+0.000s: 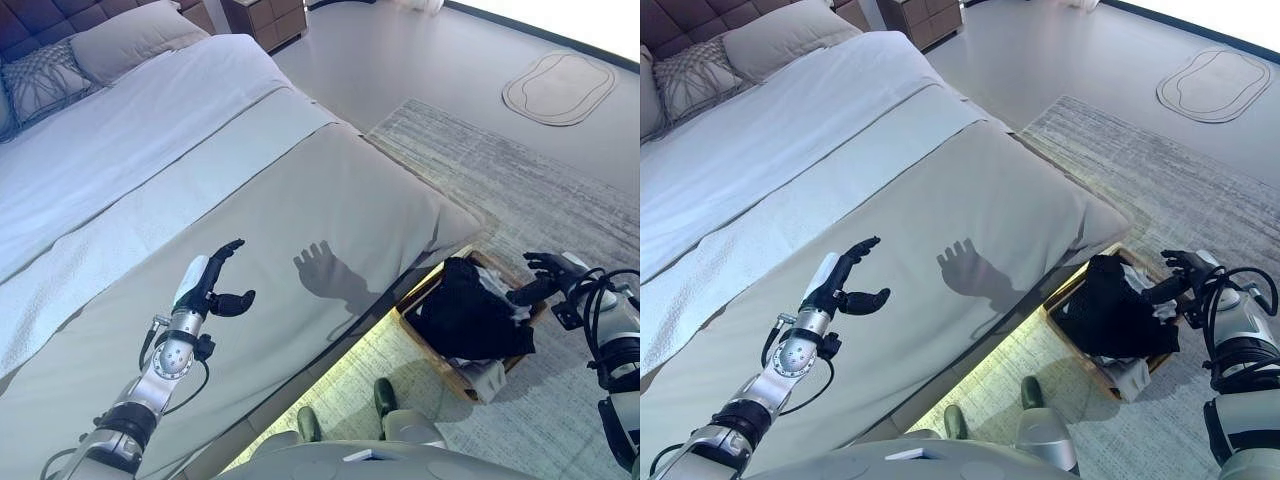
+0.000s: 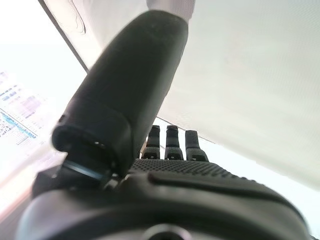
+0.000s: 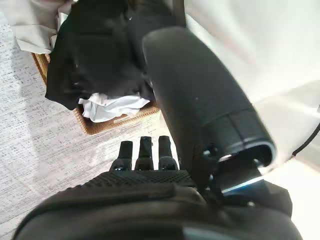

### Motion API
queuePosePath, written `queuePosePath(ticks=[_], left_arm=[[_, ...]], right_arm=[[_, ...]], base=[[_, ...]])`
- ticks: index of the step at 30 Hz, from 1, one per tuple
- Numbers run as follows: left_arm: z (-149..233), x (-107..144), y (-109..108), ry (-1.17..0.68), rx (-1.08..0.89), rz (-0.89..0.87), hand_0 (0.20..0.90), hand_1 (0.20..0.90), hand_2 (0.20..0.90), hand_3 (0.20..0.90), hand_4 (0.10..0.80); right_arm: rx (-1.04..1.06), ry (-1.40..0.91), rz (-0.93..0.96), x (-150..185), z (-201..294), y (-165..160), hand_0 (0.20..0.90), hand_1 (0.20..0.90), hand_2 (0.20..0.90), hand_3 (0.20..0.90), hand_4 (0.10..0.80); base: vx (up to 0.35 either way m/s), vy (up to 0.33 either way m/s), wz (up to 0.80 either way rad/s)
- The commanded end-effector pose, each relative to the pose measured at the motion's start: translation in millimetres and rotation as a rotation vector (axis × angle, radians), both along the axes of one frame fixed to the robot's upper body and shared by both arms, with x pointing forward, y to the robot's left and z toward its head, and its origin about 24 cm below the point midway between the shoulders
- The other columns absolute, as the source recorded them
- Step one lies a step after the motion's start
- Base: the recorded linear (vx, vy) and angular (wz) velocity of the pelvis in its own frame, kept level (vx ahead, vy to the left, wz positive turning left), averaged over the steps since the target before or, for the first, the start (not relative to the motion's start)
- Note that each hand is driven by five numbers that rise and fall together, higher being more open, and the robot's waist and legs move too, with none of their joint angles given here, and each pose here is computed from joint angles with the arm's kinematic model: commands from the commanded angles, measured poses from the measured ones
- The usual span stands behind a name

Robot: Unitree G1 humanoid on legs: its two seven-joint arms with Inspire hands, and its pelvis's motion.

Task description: Pick up the clothes from the bed and place them into the basket

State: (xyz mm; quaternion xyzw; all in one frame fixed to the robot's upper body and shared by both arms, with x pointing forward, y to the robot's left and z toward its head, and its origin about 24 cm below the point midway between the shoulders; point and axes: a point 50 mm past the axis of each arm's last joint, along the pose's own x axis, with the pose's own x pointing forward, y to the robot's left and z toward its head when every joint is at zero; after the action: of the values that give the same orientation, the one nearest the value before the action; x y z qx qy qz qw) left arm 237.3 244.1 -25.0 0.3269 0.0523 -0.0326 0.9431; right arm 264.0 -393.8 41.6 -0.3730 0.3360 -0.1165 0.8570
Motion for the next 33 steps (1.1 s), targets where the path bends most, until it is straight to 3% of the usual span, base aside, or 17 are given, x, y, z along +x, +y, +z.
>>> queuePosePath(ticks=[1,10,13,17,19,22,26,33], left_arm=[[34.2,26.6,-0.4,-0.188,-0.036,0.011,0.900,0.900,0.900,0.900,0.800],[40.1,25.0,-1.4,-0.228,-0.036,0.022,0.900,0.900,0.900,0.900,0.800],[38.1,22.6,2.3,-0.220,-0.055,0.049,0.900,0.900,0.900,0.900,0.800],[23.1,9.8,-3.4,-0.200,-0.089,0.090,0.900,0.900,0.900,0.900,0.800],[12.4,0.2,-9.5,-0.183,-0.113,0.116,0.900,0.900,0.900,0.900,0.800],[1.7,-9.2,-13.1,-0.138,-0.130,0.121,0.900,0.900,0.900,0.900,0.800],[-11.4,-15.3,-19.5,-0.039,-0.137,0.075,0.900,0.900,0.900,0.900,0.800],[-17.8,-22.0,-14.5,0.020,-0.184,0.078,0.900,0.900,0.900,0.900,0.800]], right_arm=[[-0.037,-0.183,-0.001,19.9,27.9,1.2,0.900,0.900,0.900,0.900,0.800],[0.027,-0.355,-0.014,15.7,17.4,22.4,0.900,0.900,0.900,0.900,0.800],[0.098,-0.540,-0.069,18.6,23.5,36.5,0.900,0.900,0.900,0.900,0.800],[0.150,-0.751,-0.069,10.4,15.2,76.5,0.900,0.900,0.900,0.900,0.800],[0.167,-0.765,0.037,-1.5,-3.7,120.7,0.900,0.900,0.900,0.900,0.800],[0.172,-0.713,0.174,-15.2,-21.2,154.2,0.900,0.900,0.900,0.900,0.800],[0.073,-0.675,0.365,-22.6,-27.2,172.4,0.900,0.900,0.900,0.900,0.800],[0.088,-0.653,0.426,-23.3,-29.1,176.4,0.900,0.900,0.900,0.900,0.800]], base=[[0.000,0.000,0.00],[0.000,0.000,0.00],[0.008,0.011,0.00],[0.028,0.051,-0.02],[0.015,0.085,-0.03],[0.004,0.035,-0.01],[0.012,0.032,0.08],[0.040,0.014,0.14]])
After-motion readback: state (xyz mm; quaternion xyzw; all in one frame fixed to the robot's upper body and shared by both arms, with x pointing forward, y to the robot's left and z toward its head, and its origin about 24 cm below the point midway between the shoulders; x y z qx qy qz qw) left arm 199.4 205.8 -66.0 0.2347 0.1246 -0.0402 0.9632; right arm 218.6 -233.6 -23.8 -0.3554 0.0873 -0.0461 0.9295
